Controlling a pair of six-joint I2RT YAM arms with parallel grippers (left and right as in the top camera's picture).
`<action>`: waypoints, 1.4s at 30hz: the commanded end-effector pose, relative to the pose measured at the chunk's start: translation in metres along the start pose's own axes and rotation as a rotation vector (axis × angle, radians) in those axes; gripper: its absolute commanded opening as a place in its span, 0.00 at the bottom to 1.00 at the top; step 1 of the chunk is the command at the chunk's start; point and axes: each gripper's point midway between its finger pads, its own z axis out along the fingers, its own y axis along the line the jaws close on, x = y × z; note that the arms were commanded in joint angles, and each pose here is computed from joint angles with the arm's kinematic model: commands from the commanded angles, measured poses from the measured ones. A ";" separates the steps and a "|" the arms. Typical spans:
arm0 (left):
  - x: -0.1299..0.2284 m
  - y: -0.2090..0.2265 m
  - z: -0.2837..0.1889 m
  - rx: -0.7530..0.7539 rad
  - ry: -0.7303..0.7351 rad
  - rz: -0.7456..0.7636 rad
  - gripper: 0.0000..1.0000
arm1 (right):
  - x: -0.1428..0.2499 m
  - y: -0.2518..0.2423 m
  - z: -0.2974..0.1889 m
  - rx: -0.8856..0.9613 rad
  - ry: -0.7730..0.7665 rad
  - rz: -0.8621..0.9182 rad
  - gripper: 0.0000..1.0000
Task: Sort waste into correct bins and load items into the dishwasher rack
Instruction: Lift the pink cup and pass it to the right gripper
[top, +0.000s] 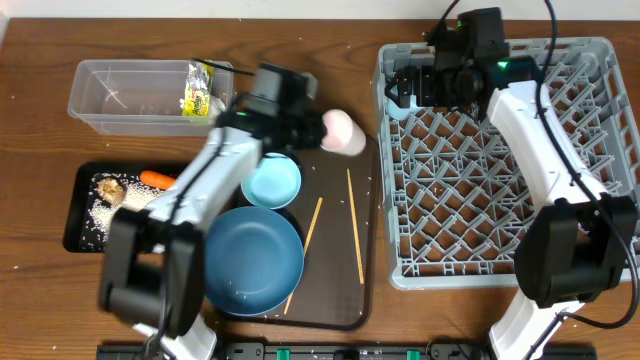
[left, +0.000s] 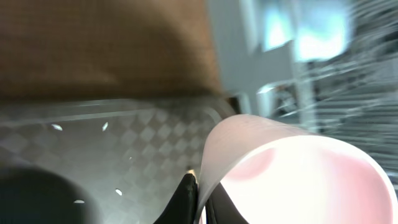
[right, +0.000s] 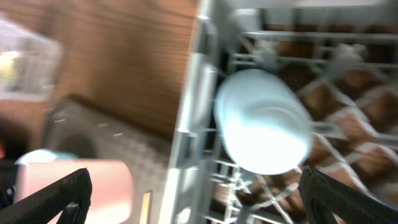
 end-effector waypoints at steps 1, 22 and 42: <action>-0.012 -0.027 -0.030 0.202 -0.001 -0.001 0.06 | -0.004 0.043 -0.011 -0.303 -0.004 -0.087 0.99; -0.031 -0.077 -0.081 0.658 -0.018 0.141 0.06 | 0.015 0.128 -0.053 -0.868 -0.051 -0.334 0.99; -0.046 -0.085 -0.088 0.685 -0.066 0.146 0.06 | 0.030 0.145 -0.050 -0.944 -0.022 -0.347 0.72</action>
